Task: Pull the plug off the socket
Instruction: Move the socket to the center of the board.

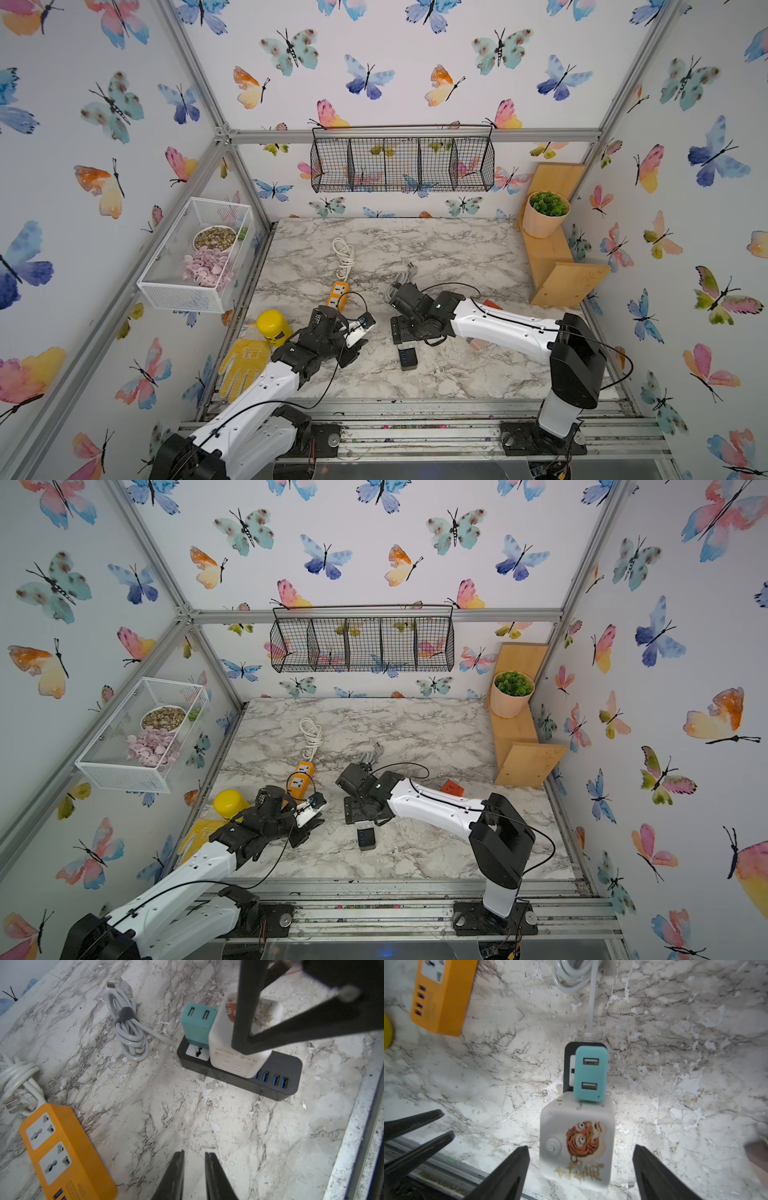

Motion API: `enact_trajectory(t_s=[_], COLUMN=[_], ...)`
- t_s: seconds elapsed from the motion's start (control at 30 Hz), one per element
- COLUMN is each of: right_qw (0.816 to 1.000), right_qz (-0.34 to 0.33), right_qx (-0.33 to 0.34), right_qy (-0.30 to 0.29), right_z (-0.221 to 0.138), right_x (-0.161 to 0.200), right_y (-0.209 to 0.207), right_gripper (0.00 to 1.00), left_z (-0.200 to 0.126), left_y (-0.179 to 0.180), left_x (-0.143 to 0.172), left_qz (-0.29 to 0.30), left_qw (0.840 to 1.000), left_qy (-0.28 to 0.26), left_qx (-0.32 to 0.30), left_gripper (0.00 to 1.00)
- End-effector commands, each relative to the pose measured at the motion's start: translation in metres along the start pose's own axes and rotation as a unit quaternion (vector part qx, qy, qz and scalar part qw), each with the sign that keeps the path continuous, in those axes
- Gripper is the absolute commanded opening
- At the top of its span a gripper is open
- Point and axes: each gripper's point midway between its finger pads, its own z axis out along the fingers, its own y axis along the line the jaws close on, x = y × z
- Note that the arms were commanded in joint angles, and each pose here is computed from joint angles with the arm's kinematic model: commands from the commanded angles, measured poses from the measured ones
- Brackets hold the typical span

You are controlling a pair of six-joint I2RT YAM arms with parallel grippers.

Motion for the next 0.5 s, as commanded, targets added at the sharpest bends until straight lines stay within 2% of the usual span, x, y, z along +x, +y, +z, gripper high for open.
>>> enact_trajectory(t_s=[0.0, 0.17, 0.3, 0.4, 0.47], right_qw=[1.0, 0.999, 1.0, 0.999, 0.997], right_qz=[-0.029, -0.032, -0.016, -0.016, -0.025], right_qx=[-0.005, -0.022, -0.019, -0.046, -0.07], right_qy=[-0.008, -0.004, -0.012, -0.018, -0.017], right_z=[-0.022, -0.016, -0.003, 0.008, 0.014], right_x=[-0.015, -0.04, -0.076, -0.099, -0.109], right_y=[0.002, -0.006, -0.029, -0.021, -0.007], right_gripper=[0.92, 0.91, 0.81, 0.71, 0.69], left_z=[-0.003, -0.007, -0.005, -0.005, -0.005], left_y=[-0.019, -0.025, -0.021, -0.022, -0.023], left_x=[-0.006, -0.015, -0.012, -0.009, -0.007], left_qz=[-0.009, -0.016, -0.021, -0.022, -0.024], left_qw=[0.998, 0.996, 0.997, 0.997, 0.997], left_qy=[-0.01, -0.021, -0.016, -0.016, -0.012], left_qx=[0.063, 0.085, 0.07, 0.069, 0.072], left_gripper=[0.23, 0.23, 0.21, 0.21, 0.2])
